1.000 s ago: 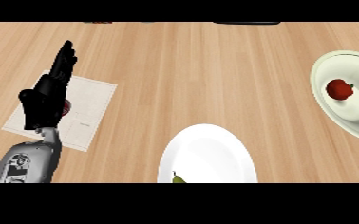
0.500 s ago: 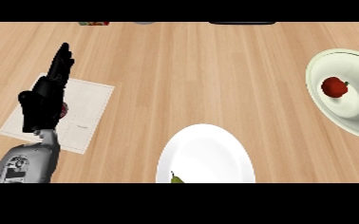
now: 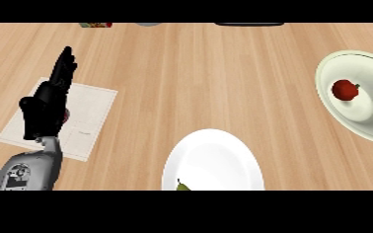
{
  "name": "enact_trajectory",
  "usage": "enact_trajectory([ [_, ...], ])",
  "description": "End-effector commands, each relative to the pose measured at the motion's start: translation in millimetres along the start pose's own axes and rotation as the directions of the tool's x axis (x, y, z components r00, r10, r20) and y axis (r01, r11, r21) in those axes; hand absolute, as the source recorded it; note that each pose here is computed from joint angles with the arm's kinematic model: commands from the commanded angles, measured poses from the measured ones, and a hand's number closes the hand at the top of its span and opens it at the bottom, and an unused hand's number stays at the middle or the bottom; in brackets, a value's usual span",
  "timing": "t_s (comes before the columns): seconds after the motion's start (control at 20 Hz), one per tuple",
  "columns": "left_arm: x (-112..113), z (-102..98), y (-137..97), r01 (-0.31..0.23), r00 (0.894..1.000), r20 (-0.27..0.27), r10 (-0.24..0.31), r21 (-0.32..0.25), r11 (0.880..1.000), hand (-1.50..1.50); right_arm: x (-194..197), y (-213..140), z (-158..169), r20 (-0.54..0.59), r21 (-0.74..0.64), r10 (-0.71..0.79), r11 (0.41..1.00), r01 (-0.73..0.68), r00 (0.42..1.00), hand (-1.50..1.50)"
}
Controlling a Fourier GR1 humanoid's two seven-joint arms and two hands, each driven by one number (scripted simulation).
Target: Pick the bell pepper from the plate and place it in the bowl
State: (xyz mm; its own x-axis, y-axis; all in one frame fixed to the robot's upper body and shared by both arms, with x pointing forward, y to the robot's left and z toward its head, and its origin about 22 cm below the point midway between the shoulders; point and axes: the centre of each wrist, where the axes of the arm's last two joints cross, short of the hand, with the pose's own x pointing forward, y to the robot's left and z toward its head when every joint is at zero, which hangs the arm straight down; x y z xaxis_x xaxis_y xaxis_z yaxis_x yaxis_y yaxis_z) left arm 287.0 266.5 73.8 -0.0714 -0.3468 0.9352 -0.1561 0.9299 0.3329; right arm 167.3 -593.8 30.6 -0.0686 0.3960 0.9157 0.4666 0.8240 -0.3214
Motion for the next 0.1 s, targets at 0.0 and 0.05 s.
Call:
enact_trajectory([
  [0.0, 5, 10, -5, -0.009, 1.000, -0.011, 0.008, -0.002, 1.000, 0.00, -11, -7, 22, 0.081, 0.046, -0.075, 0.996, 0.072, 0.994, -1.50],
  [0.05, 5, 4, 5, 0.000, 1.000, -0.013, 0.000, -0.004, 1.000, 0.00, -17, -6, 33, 0.063, 0.067, -0.077, 0.995, 0.073, 0.995, -1.50],
])
